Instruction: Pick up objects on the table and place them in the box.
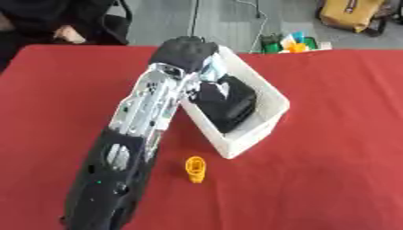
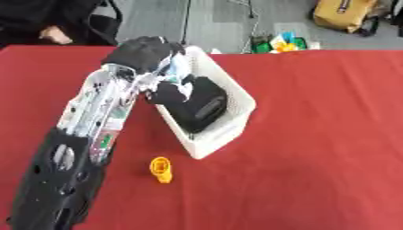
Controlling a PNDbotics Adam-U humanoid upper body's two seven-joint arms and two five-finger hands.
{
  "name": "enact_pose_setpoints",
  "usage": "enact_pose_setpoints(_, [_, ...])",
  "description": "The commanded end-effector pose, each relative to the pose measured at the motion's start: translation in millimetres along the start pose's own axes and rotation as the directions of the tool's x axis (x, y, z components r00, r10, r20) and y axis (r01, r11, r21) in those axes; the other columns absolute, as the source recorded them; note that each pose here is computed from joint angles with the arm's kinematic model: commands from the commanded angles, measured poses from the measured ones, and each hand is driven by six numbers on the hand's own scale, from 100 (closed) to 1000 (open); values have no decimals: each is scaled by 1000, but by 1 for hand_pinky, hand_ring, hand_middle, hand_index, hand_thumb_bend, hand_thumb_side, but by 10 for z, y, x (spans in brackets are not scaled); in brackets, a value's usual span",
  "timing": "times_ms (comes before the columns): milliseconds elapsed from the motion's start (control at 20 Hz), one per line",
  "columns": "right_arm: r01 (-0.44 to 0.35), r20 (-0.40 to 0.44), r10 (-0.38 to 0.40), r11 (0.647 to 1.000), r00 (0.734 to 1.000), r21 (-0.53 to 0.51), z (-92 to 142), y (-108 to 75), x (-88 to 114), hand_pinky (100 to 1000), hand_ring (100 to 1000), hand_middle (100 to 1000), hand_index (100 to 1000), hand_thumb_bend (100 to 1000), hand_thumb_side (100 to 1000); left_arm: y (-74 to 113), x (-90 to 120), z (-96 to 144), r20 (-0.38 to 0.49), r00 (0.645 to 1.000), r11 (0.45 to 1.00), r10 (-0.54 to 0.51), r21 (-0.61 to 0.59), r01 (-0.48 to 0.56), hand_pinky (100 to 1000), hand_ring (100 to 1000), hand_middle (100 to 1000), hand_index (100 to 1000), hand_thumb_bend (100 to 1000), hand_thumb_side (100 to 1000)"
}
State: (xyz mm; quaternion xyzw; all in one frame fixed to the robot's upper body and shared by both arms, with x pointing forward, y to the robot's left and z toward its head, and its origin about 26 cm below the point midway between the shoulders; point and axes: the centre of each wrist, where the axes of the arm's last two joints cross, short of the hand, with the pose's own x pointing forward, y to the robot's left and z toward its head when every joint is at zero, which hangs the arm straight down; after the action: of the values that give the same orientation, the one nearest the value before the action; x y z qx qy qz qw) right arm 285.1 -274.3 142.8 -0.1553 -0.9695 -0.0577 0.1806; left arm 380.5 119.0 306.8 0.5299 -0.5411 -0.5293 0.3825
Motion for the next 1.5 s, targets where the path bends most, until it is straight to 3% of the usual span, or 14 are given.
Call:
enact_pose_setpoints(50, [2,34,-3,1000,999,16,-78,-26,46,781,770,617,741,160,995,8,35,-42,-1,1000,1000,-15,7,15,786,628,474,897,100,625])
enact_pose_setpoints(250, [4,35,-4,1000,999,17,-78,-22,47,781,770,617,741,163,997,-75,56,-97,5,1000,1000,-16,-18,16,786,637,496,945,100,718])
enact_pose_setpoints(300, [4,35,-5,1000,999,17,-78,-21,47,781,771,617,740,165,997,-83,60,-102,8,1000,1000,-17,-18,17,786,649,523,1000,100,850])
enact_pose_setpoints(450, [4,36,-5,1000,999,19,-77,-19,47,781,771,617,740,165,997,-88,70,-107,18,1000,1000,-20,-11,21,786,652,530,1000,100,877])
enact_pose_setpoints(600, [5,36,-6,1000,999,18,-77,-17,47,781,771,617,740,165,998,-82,76,-105,24,999,1000,-22,1,22,785,659,550,1000,100,1000])
enact_pose_setpoints(1500, [6,36,-7,1000,999,21,-74,-15,48,780,771,617,740,167,999,-13,92,-80,34,999,999,-28,47,27,783,671,576,1000,100,1000])
